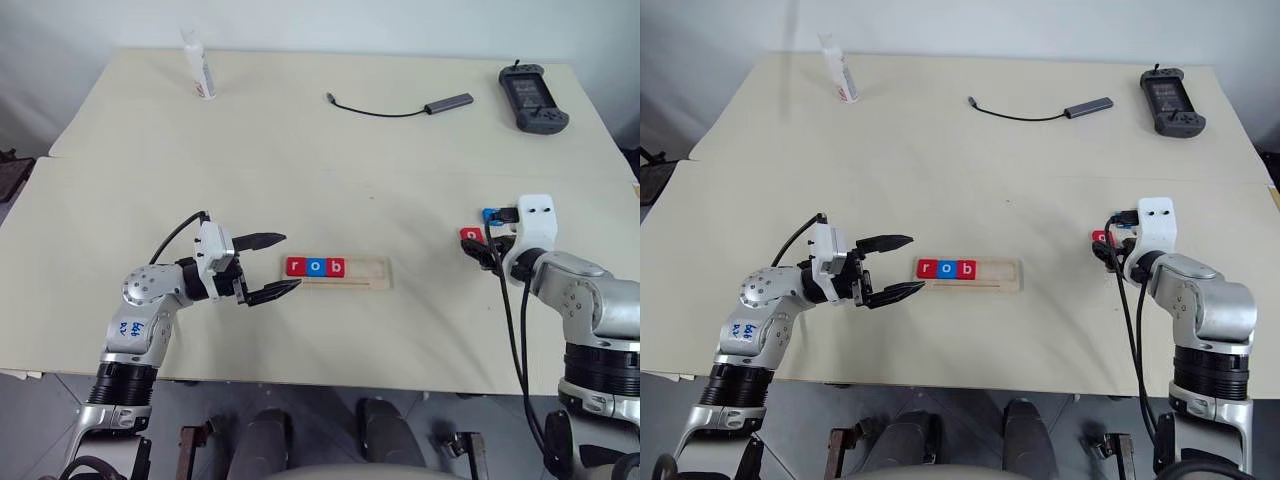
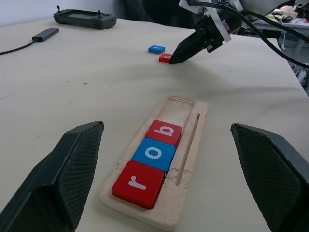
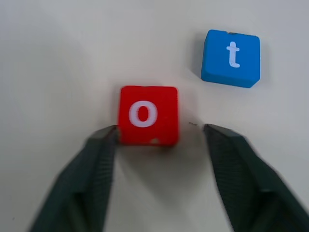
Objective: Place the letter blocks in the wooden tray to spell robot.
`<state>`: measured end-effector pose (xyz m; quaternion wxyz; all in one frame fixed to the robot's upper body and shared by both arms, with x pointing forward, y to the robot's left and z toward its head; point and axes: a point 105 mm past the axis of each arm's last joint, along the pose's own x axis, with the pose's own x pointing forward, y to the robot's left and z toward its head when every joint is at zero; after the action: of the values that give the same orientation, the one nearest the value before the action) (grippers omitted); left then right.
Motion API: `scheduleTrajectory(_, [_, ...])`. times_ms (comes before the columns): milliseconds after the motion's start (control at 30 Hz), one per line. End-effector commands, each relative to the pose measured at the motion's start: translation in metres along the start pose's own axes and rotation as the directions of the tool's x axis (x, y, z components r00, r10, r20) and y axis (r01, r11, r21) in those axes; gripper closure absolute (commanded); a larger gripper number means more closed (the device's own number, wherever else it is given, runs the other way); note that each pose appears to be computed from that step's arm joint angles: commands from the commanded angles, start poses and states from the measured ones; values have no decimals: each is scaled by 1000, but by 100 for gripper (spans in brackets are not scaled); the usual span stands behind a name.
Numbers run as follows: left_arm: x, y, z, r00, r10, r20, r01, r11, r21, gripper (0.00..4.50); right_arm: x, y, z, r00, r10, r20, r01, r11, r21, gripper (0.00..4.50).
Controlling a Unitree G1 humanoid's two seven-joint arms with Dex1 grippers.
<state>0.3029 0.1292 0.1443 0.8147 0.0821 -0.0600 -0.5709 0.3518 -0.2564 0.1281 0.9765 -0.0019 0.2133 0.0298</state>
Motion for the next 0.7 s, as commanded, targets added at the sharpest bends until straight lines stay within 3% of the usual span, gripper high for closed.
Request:
scheduleTrajectory(33, [2, -1, 9, 1000, -14, 23, 13, 1000, 27, 0, -1, 0, -1, 1000, -5, 17, 5, 1000, -9, 299])
scheduleTrajectory(367, [5, -1, 5, 999, -45, 22, 45, 999, 2, 0, -45, 16, 1, 998, -26, 55, 26, 1000, 2, 305])
scheduleTrajectory(633, [8, -9, 3, 992, -125, 29, 126, 992, -29, 0, -72, 56, -34, 1000, -22, 0, 22, 995, 95, 305])
scheduleTrajectory(700, [8, -9, 4, 991, -132, 29, 133, 991, -26, 0, -70, 64, -40, 1000, -13, -14, 15, 993, 117, 233])
